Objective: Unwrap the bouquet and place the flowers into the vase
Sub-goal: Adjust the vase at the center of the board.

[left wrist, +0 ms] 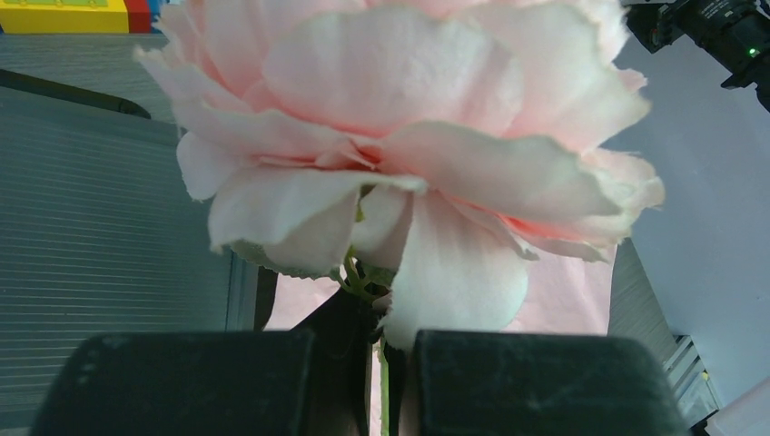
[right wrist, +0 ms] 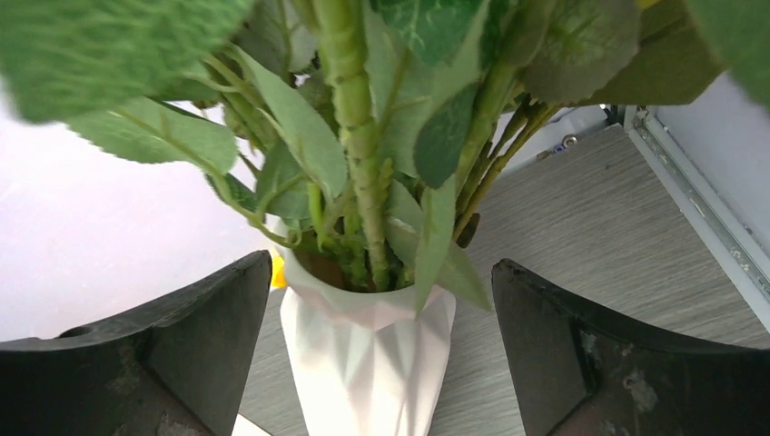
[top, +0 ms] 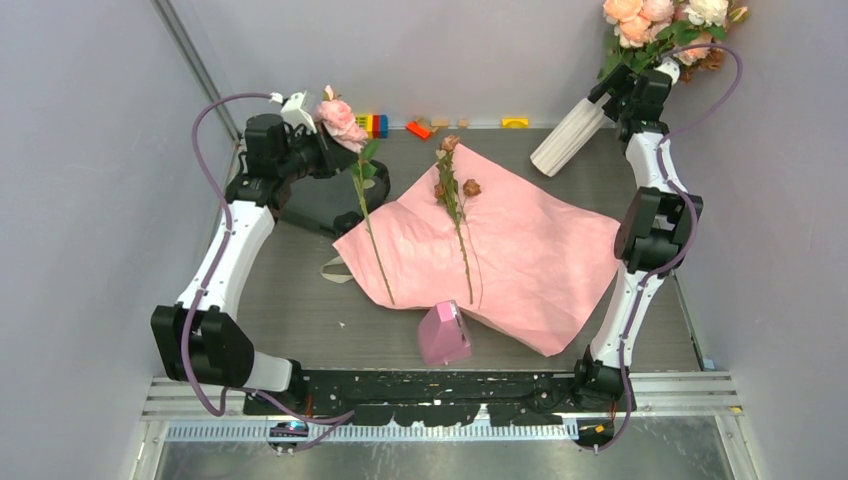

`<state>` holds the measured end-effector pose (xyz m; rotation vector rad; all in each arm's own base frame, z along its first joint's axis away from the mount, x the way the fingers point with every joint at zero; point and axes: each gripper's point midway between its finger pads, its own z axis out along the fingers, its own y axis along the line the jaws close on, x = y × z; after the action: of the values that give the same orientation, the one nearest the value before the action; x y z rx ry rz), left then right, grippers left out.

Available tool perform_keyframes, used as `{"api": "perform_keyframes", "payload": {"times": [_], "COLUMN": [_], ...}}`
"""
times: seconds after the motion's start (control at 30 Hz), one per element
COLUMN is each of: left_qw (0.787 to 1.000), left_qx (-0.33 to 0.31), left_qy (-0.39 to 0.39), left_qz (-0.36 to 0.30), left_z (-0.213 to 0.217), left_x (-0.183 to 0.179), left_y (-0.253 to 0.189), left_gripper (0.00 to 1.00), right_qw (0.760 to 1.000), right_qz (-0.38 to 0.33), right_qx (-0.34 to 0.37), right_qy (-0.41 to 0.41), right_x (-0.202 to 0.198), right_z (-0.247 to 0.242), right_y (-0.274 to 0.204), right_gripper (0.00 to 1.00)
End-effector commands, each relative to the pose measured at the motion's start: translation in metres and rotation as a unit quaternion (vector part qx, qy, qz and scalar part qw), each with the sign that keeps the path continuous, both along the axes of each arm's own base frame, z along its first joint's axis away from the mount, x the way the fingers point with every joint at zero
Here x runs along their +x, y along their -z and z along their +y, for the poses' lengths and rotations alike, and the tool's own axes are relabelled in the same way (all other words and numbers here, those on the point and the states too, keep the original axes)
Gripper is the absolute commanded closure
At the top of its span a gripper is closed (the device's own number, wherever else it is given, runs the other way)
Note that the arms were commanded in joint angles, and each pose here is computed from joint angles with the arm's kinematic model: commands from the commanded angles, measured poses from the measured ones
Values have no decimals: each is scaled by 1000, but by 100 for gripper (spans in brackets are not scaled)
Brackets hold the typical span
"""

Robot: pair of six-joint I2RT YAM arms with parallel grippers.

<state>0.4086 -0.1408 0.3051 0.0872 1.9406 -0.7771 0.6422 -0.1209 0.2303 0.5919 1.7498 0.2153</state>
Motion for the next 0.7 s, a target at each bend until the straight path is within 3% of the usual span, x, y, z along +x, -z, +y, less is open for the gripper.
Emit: {"api": "perform_keyframes", "payload": {"times": [0.0, 0.23, 0.37, 0.57, 0.67], "left_qw": [1000, 1000, 1000, 1000, 1000], "left_qx": [-4, -5, -6, -7, -6], "left_qy": [2, 1, 1, 2, 2], "left_qz": [-20, -20, -21, -21, -20], "left_z": [1, 2, 2, 1, 1], "left_x": [1, 1, 0, 0, 0], "left_y": [-8, -8, -8, -8, -7], "left_gripper": [100, 100, 100, 100, 100], "right_qw": [1000, 1000, 999, 999, 998], "right_qz": [-14, -20, -23, -34, -40], "right_qx": [-17, -21, -21, -26, -31], "right_qy": [-7, -7, -15, -25, -34], "right_x": [8, 18, 23, 26, 25], "right_z": [-2, -5, -4, -1, 3], "right_y": [-17, -18, -15, -21, -25], "right_gripper": [4, 7, 14, 32, 48]}}
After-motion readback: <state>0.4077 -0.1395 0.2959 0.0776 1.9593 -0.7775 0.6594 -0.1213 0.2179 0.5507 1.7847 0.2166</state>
